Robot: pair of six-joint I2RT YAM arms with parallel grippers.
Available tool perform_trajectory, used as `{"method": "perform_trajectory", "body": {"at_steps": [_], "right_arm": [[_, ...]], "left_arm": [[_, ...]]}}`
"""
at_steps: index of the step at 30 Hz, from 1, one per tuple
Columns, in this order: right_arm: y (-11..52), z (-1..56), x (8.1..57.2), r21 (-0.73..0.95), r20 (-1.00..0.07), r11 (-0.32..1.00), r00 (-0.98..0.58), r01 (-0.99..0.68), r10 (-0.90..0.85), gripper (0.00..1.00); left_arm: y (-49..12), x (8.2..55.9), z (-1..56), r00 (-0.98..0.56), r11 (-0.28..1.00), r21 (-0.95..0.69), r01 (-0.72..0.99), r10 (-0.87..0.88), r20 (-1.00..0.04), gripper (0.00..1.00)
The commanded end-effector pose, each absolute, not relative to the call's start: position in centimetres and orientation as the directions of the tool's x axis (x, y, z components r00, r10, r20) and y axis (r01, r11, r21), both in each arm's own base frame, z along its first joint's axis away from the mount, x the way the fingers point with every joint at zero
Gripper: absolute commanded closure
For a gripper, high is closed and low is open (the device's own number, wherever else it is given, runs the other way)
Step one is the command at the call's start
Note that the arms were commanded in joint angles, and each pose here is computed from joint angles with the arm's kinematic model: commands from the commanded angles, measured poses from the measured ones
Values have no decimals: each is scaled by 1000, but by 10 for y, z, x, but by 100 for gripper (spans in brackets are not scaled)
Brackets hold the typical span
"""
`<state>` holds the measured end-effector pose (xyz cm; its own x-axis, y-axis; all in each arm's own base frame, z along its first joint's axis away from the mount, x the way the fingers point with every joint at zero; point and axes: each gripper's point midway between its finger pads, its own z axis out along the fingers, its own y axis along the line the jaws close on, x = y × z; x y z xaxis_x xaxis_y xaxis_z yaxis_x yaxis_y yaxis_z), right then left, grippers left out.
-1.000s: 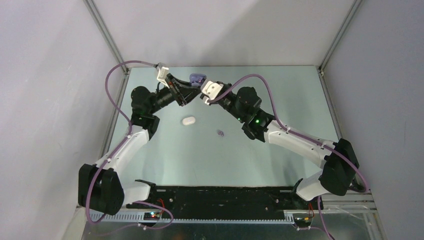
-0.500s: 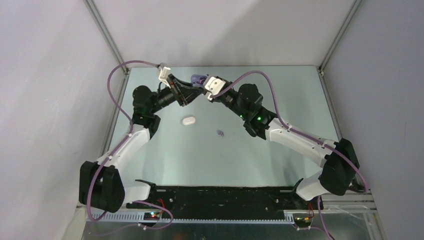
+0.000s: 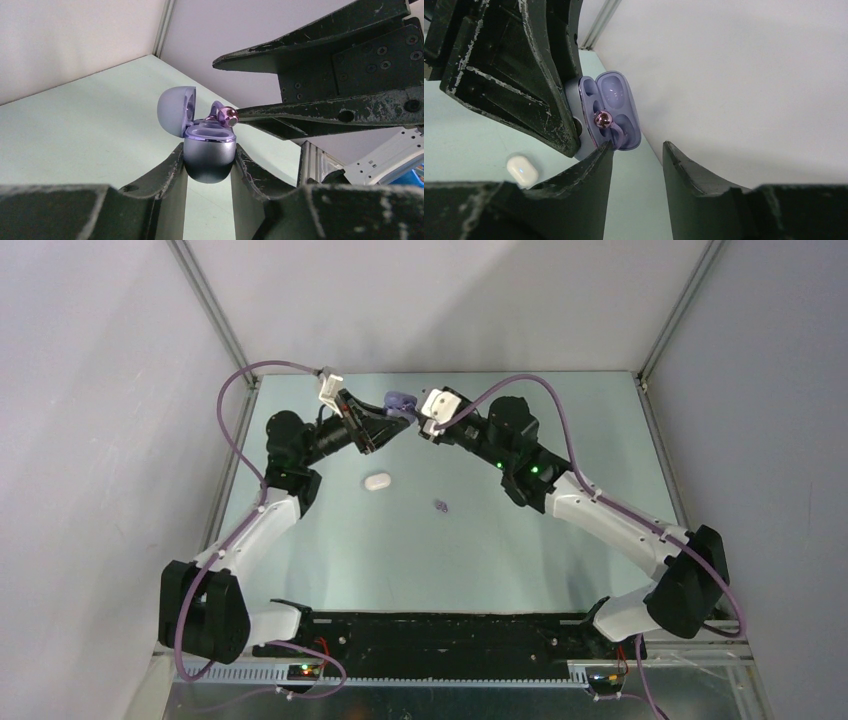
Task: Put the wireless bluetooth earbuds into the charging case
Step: Insert the right earbud into the right side groove of the charging case, then adjust the right earbud in the right side groove of the charging case.
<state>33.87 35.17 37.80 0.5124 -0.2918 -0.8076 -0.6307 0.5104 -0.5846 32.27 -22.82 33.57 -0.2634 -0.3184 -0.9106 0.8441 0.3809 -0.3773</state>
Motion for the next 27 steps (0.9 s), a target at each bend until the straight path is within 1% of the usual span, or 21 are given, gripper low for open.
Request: {"method": "perform_trajectory", "body": {"at_steps": [1, 5, 6, 7, 8, 9, 10, 11, 12, 13, 14, 15, 17, 19, 21, 22, 23, 24, 27], "right_arm": [[354, 379, 322, -549, -836, 445, 480, -708, -267, 53], [349, 378, 314, -500, -866, 416, 425, -760, -264, 47], [343, 378, 311, -471, -881, 415, 387, -778, -274, 43], [338, 382, 311, -401, -915, 443, 327, -802, -238, 39], [333, 393, 309, -355, -934, 462, 290, -813, -208, 32], [327, 396, 312, -249, -968, 500, 194, -830, -160, 29], [322, 403, 315, -182, -982, 513, 128, -839, -138, 26], [324, 391, 315, -50, -993, 523, -12, -851, -114, 25], [323, 401, 314, 39, -995, 519, -82, -854, -59, 21], [326, 394, 316, 93, -988, 511, -142, -855, -57, 15], [328, 397, 313, 152, -981, 490, -190, -858, -28, 12], [332, 392, 315, 175, -976, 481, -214, -859, -27, 8], [337, 393, 316, 212, -969, 457, -246, -864, -15, 2], [341, 394, 316, 238, -963, 421, -270, -875, -18, 1], [345, 396, 314, 282, -949, 357, -314, -890, -34, 1], [348, 383, 318, 321, -930, 353, -362, -879, -57, 1], [348, 392, 319, 329, -930, 333, -365, -884, -49, 1], [351, 384, 323, 351, -918, 327, -392, -877, -65, 1], [352, 387, 327, 373, -910, 308, -409, -875, -61, 1]], "left_arm": [[-225, 320, 377, -125, 371, -261, 891, -352, -928, 100], [-225, 318, 375, -112, 369, -241, 898, -338, -934, 100], [-226, 315, 373, -107, 362, -230, 903, -329, -938, 100], [-225, 314, 372, -90, 362, -209, 908, -318, -944, 100], [-226, 312, 368, -77, 354, -186, 917, -300, -951, 100], [-227, 310, 367, -66, 349, -170, 922, -292, -954, 100], [-227, 308, 362, -58, 340, -154, 928, -276, -959, 100], [-227, 308, 361, -50, 336, -144, 931, -273, -961, 100], [-228, 308, 358, -53, 330, -143, 933, -267, -962, 100], [-228, 308, 358, -47, 326, -136, 936, -267, -963, 100], [-229, 308, 357, -49, 323, -137, 936, -266, -963, 100], [-229, 308, 358, -43, 321, -131, 938, -267, -963, 100], [-229, 307, 359, -34, 314, -119, 942, -263, -964, 100], [-230, 304, 361, -18, 302, -97, 949, -253, -967, 100], [-231, 301, 359, -1, 288, -71, 955, -238, -971, 100], [-231, 299, 358, 13, 282, -54, 958, -231, -973, 100], [-231, 298, 357, 19, 279, -46, 959, -226, -974, 100], [-231, 298, 357, 23, 278, -41, 960, -225, -974, 100], [-231, 297, 358, 30, 279, -35, 960, -224, -974, 100]]}}
